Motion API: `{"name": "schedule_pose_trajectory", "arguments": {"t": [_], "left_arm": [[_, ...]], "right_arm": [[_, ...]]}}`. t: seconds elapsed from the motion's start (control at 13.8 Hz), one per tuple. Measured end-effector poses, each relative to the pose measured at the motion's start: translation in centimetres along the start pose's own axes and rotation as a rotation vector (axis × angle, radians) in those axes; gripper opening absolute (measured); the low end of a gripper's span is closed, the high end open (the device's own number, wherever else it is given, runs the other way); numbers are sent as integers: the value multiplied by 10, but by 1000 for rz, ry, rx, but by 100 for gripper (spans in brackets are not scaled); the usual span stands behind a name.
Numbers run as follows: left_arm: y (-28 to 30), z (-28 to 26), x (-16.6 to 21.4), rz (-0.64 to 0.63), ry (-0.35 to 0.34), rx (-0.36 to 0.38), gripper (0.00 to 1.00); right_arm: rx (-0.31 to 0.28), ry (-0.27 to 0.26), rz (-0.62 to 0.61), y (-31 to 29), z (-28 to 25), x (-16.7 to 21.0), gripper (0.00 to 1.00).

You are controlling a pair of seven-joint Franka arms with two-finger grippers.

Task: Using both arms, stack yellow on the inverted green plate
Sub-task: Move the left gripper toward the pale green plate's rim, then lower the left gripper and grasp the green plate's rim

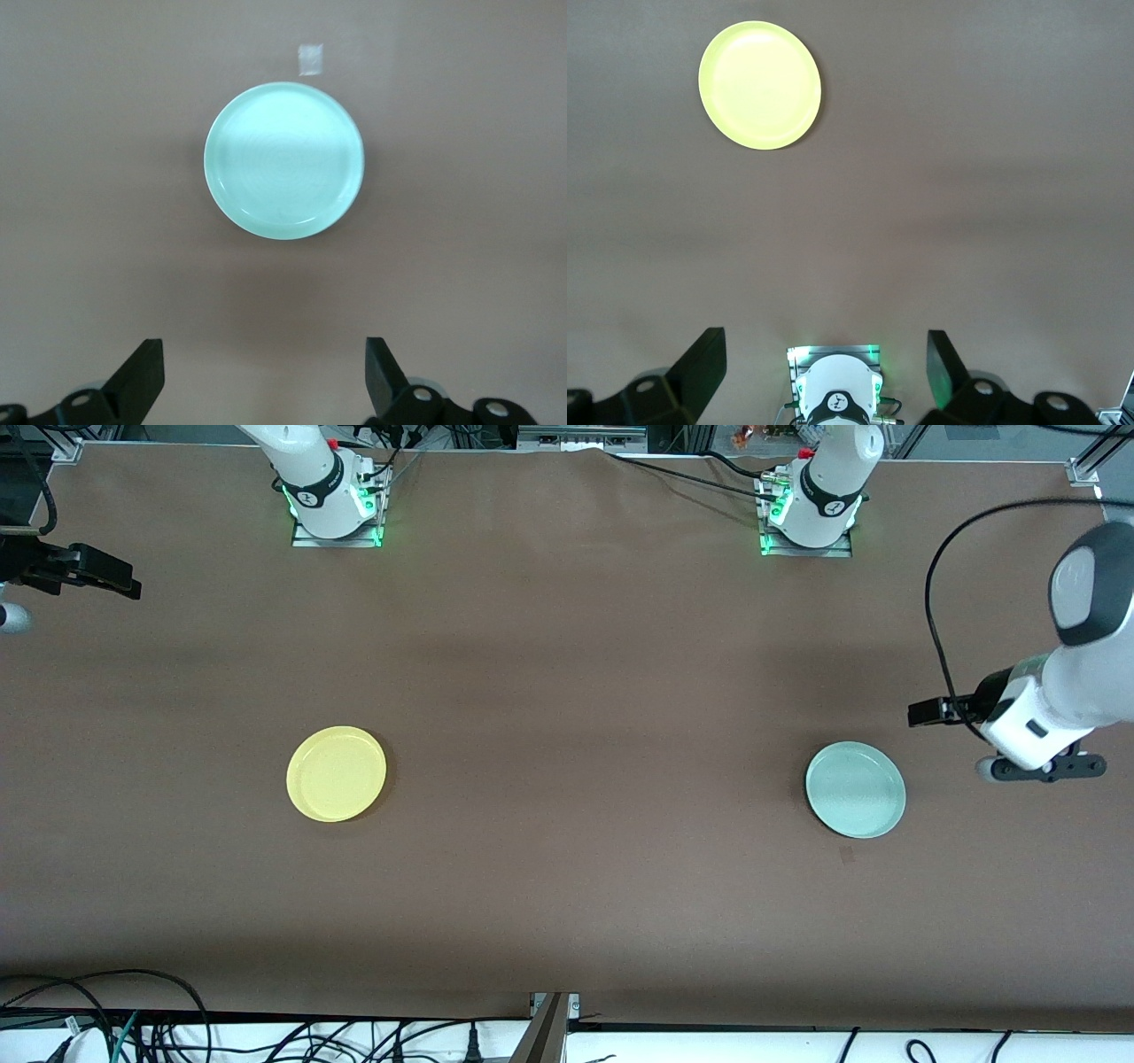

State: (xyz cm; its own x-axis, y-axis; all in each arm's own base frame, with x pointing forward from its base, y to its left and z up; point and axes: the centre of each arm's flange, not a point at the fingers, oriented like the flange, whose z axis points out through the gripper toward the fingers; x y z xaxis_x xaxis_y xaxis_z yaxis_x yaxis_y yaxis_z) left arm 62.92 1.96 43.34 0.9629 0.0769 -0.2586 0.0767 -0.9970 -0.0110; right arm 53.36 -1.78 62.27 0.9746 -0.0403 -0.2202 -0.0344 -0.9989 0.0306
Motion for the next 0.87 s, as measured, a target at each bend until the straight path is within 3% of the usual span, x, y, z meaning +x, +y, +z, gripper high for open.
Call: {"name": "schedule_pose_trajectory", "arguments": {"t": [0.51,0.87], "left_arm": [[-25,116,62,202,-41,-17,100],[-38,177,92,410,4,-12,100]], "right_arm": [[0,0,0,0,0,0,100],[0,0,0,0,0,0,100]]}}
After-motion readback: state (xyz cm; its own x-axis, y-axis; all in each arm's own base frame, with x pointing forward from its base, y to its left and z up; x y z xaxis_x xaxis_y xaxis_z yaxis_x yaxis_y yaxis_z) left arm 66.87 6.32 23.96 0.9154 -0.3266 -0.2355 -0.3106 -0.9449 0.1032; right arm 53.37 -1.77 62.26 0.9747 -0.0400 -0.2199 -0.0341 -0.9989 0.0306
